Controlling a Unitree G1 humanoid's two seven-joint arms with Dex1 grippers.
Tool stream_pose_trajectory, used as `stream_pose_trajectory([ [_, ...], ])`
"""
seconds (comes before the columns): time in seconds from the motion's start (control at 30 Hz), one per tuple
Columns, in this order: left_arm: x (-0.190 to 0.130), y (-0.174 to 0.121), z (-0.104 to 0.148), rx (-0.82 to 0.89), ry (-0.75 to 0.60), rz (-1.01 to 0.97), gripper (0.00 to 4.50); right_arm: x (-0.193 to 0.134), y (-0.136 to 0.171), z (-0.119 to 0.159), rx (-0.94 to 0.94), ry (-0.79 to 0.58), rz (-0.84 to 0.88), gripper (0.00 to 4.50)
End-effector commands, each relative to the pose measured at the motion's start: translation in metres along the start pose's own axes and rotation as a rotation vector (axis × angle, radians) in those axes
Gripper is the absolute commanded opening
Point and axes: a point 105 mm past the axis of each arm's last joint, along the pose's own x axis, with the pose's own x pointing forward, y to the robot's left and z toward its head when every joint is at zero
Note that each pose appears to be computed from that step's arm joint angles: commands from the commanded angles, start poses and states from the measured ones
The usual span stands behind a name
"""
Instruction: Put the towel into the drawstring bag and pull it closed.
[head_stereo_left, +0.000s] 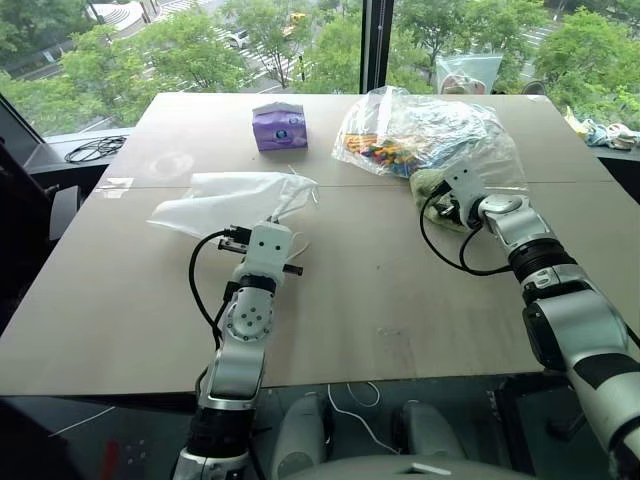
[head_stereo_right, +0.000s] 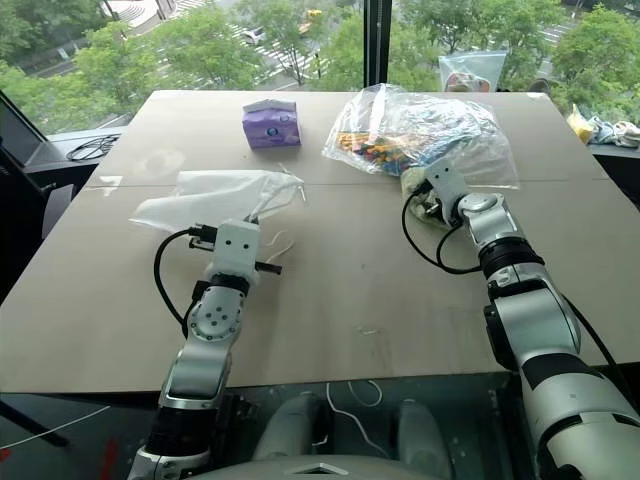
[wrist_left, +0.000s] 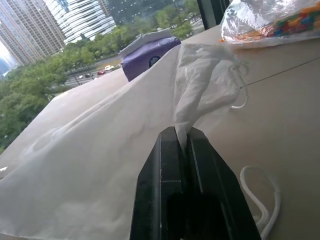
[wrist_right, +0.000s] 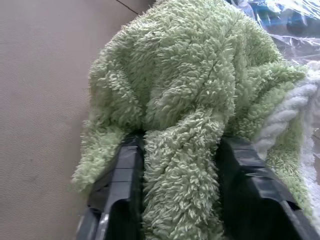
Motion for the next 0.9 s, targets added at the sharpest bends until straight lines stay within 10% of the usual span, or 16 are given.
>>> stream_pose_trajectory([
  [0.03, 0.001, 0.003, 0.014, 0.002, -0.053, 0.007, 0.00, -0.002, 0.000, -0.071, 0.050, 0.240, -0.016, 0.06],
  [0.27, 0.003, 0.003, 0.023, -0.016, -0.089, -0.032, 0.00, -0.004, 0.005, -0.071, 0.134, 0.202, 0.057, 0.03],
  [0.6, 0.001, -0.002, 0.040, -0.199, -0.143, -0.225, 0.00, -0.066, 0.053, 0.015, 0.248, -0.224, 0.604, 0.03],
  [0.9, -0.001, -0.007, 0.047, -0.226, -0.168, -0.335, 0.00, -0.115, 0.102, 0.055, 0.109, -0.334, 0.766, 0.03],
])
